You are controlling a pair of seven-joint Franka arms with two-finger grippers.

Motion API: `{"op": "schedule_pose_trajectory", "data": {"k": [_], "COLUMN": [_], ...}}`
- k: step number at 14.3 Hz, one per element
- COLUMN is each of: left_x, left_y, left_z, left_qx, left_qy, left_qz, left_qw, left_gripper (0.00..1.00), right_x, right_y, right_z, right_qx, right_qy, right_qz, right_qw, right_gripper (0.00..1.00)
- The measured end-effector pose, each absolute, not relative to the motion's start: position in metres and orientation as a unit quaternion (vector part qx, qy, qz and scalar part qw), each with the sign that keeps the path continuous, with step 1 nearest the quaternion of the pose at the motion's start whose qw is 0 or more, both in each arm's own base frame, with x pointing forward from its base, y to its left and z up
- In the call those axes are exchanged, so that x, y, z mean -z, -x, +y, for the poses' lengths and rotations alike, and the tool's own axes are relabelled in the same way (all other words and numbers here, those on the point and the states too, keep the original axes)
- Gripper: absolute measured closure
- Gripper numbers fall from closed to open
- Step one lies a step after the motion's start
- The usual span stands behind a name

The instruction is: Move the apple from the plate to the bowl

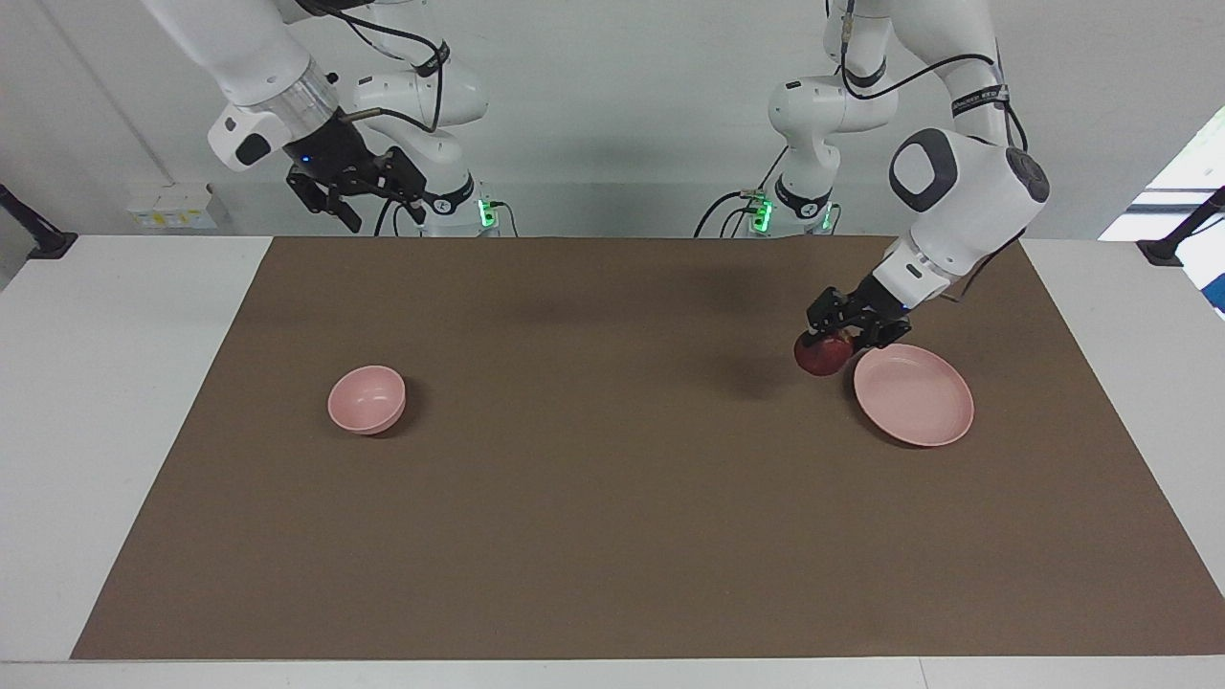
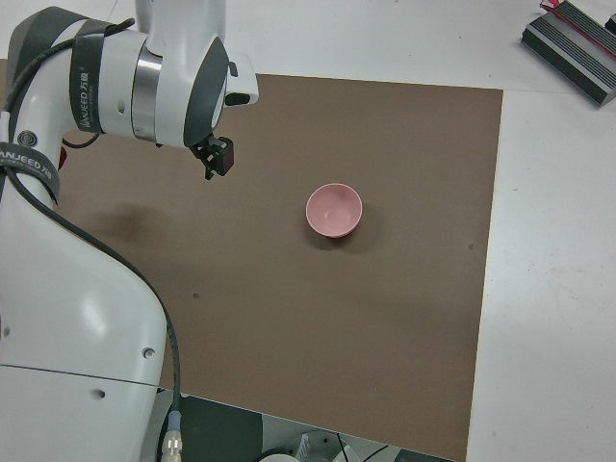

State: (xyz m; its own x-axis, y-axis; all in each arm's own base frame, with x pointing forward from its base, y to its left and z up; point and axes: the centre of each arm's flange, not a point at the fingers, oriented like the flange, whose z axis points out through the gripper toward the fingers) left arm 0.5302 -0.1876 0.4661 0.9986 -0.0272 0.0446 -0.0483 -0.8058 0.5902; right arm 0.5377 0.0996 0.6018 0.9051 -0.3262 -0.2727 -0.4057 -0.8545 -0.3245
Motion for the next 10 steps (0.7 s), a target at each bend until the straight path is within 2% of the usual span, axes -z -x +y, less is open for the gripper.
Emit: {"op": "schedule_pose_trajectory", "data": {"k": [6, 10], "left_x": [-0.491, -0.502], "left_y": [-0.511, -0.49], "left_z": [-0.275, -0.327], "left_qx": [-0.037, -0.058], "left_qy": [-0.921, -0.897], "left_qz": [-0.001, 0.052], "left_qw": [0.388, 0.435], "left_gripper": [0.24, 0.24], "right_x": [-0.582, -0.552], "right_y": [-0.555, -0.576], "right_z": [0.129, 0.136], "right_qx": [-0.197, -0.267], "right_qy": [0.879, 0.813], "right_qz": [0.342, 0.422], "right_qw": [0.266, 0.299], "right_gripper": [0.0, 0.0]}}
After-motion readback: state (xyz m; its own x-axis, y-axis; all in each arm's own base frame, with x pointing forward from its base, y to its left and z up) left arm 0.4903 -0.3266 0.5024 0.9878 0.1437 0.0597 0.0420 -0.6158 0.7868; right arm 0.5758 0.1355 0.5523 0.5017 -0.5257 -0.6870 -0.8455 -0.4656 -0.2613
